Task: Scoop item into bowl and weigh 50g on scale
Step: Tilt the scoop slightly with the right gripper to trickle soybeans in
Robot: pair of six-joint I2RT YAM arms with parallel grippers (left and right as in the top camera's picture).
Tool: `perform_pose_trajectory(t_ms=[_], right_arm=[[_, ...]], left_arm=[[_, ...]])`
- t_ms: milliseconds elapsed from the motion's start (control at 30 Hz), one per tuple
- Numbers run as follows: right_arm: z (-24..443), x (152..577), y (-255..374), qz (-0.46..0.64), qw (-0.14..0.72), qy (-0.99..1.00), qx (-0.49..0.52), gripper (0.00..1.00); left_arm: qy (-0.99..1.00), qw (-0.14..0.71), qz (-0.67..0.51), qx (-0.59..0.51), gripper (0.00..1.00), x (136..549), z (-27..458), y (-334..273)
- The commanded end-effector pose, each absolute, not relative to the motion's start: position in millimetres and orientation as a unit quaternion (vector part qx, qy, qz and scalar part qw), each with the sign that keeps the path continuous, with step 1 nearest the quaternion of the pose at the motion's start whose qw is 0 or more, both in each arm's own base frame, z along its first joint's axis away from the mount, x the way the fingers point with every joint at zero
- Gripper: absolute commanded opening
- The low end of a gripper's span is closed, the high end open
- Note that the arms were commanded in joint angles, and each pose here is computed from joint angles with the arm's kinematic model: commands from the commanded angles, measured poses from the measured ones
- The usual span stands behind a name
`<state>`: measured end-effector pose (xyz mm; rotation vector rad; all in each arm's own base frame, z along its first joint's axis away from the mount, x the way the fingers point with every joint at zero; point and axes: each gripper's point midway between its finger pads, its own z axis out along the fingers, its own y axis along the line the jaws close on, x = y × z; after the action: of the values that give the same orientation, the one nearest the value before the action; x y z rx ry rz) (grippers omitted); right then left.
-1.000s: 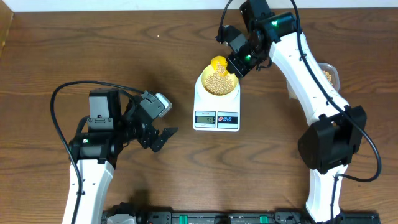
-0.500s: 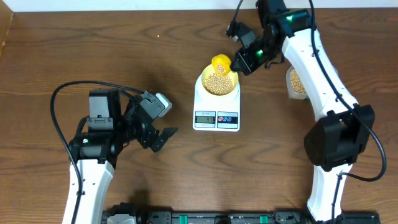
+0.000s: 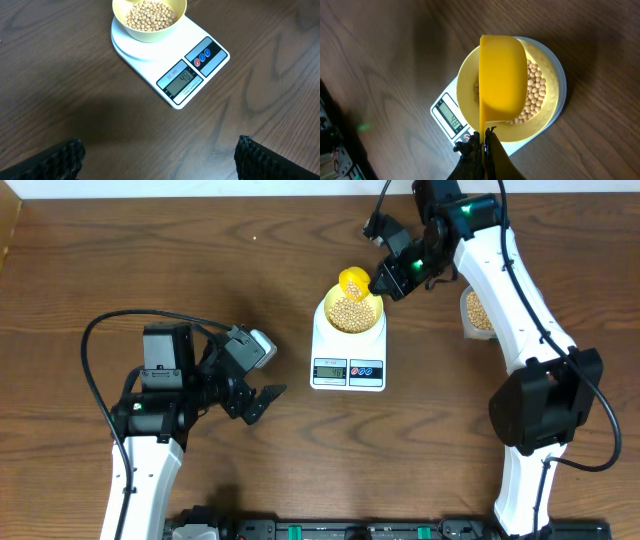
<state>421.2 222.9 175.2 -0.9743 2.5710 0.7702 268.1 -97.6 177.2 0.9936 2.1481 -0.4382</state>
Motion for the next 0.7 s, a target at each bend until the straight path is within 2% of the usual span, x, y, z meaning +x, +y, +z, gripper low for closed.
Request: perform_pose_trajectory(t_ms=[0,667], right_arm=[[194.0,422.3,223.7,0.269,0.165,0.885,-0.341,0.01],[191.2,418.2,220.9,0.264,0.153,0.890,-0.339,0.01]], left_arm=[[0.835,0.355,-0.169,0.385,0.98,267.9,174.1,-95.9],[0.835,0.355,-0.169,0.385,0.98,267.9,174.1,-95.9]])
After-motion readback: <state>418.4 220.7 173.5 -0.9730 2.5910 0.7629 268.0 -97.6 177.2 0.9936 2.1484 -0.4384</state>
